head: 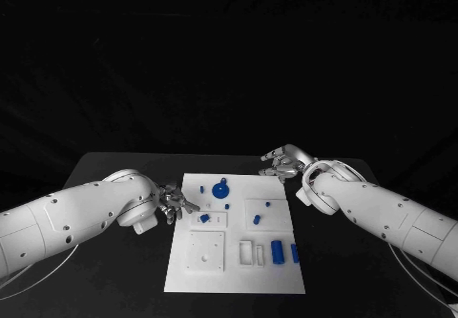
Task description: Assemble the parts on the task board
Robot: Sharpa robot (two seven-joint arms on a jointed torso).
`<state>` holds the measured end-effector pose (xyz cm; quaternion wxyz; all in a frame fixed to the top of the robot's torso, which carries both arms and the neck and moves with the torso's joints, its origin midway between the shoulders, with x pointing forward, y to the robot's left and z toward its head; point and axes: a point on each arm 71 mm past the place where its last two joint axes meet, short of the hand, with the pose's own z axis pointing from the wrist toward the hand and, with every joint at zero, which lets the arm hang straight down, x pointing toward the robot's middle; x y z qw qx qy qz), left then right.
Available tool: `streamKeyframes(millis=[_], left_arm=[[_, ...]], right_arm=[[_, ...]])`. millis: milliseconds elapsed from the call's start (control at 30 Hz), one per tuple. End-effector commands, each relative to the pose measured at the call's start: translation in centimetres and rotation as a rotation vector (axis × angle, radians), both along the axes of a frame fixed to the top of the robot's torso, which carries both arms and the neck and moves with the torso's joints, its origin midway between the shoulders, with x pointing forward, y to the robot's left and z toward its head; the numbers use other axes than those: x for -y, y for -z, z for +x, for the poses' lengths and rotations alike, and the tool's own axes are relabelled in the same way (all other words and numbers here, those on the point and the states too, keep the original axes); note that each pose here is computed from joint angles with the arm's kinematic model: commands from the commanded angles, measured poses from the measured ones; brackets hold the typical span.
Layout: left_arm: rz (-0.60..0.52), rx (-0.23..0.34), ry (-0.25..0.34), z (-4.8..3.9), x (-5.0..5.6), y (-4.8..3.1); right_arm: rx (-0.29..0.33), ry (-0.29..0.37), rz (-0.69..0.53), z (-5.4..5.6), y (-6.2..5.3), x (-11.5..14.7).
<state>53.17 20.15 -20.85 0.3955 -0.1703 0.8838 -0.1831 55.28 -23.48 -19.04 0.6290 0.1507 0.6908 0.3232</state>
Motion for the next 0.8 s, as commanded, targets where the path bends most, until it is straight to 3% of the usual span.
streamKeyframes(millis=[33, 500, 800], left_arm=[[0.003, 0.004, -0.051, 0.2, -0.7, 0.05], [0.014, 0.006, -0.073, 0.13, -1.6, 0.55], [-0.08, 0.043, -0.128, 0.07, -2.3, 0.19]], right_arm=[[0.031, -0.036, -0.031, -0.3, -0.1, -0.6], [0.064, -0.112, -0.077, -1.1, -0.3, -2.5], [0.09, -0.29, -0.227, -2.5, 0.2, -7.5]])
